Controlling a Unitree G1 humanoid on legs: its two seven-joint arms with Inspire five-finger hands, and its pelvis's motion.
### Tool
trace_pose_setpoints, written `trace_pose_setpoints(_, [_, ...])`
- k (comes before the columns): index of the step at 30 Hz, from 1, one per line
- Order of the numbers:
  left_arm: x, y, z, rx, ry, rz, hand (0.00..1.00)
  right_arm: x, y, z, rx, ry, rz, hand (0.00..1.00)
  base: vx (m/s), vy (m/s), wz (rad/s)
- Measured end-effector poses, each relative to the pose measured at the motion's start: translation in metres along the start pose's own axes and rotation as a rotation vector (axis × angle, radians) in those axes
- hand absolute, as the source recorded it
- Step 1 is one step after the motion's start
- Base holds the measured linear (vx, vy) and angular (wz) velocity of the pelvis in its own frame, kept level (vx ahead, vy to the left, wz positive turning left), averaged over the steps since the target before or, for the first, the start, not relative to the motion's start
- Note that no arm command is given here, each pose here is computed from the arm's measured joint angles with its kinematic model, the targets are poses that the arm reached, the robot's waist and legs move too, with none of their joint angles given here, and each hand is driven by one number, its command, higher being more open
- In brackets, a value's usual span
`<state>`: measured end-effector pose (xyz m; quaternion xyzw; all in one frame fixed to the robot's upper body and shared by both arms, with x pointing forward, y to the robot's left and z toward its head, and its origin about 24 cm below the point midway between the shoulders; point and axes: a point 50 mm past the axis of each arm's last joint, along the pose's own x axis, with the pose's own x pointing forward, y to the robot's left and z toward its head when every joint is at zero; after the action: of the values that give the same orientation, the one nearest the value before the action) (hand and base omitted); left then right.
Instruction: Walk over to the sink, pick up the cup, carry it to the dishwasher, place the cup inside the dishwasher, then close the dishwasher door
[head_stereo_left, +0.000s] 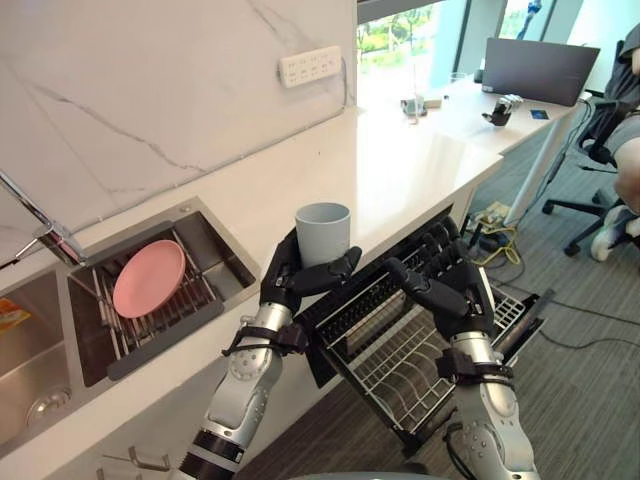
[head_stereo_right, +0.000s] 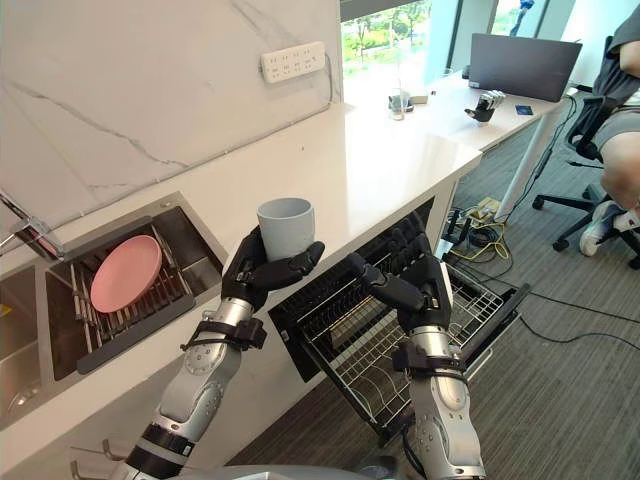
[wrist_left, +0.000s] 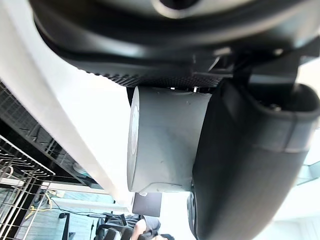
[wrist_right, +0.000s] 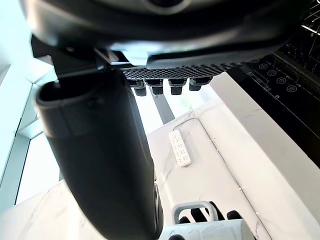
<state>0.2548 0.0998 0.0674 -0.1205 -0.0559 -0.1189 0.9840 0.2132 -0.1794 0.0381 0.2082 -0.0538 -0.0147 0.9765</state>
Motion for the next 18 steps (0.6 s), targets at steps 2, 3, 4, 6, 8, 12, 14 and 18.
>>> trace_pose_setpoints(2, [0.0, -0.002, 0.002, 0.001, 0.009, -0.004, 0.0, -0.001, 0.005, -0.007, 0.031, 0.023, -0.002, 1.0, -0.04, 0.137, -1.65])
trace_pose_setpoints(3, [0.0, -0.003, 0.002, 0.002, 0.01, -0.001, 0.0, -0.001, 0.006, -0.007, 0.034, 0.023, -0.001, 1.0, -0.06, 0.131, -1.81])
trace_pose_setpoints(4, [0.001, -0.003, 0.005, 0.002, 0.006, 0.01, 0.0, 0.001, 0.009, -0.007, 0.047, 0.017, 0.005, 1.0, -0.06, 0.083, -1.45])
trace_pose_setpoints(6, [0.001, -0.002, 0.004, 0.013, 0.012, 0.025, 0.0, 0.002, 0.012, -0.007, 0.053, 0.015, 0.016, 1.0, -0.03, 0.112, -1.35])
trace_pose_setpoints(8, [0.002, -0.005, 0.004, 0.0, 0.012, 0.022, 0.0, 0.002, 0.009, -0.005, 0.041, 0.011, 0.021, 1.0, 0.03, 0.026, -0.61])
trace_pose_setpoints(12, [0.005, -0.013, 0.006, -0.028, -0.001, 0.021, 0.0, 0.002, 0.008, 0.0, 0.014, 0.007, 0.062, 1.0, 0.01, -0.025, -0.17])
trace_pose_setpoints(14, [0.005, -0.011, 0.007, -0.025, -0.007, 0.042, 0.0, 0.002, 0.013, 0.004, 0.021, -0.009, 0.117, 1.0, -0.01, -0.033, -0.2])
trace_pose_setpoints(18, [0.005, -0.008, 0.008, -0.006, -0.017, 0.063, 0.0, 0.003, 0.017, 0.014, 0.069, -0.02, 0.239, 1.0, -0.02, -0.031, -0.14])
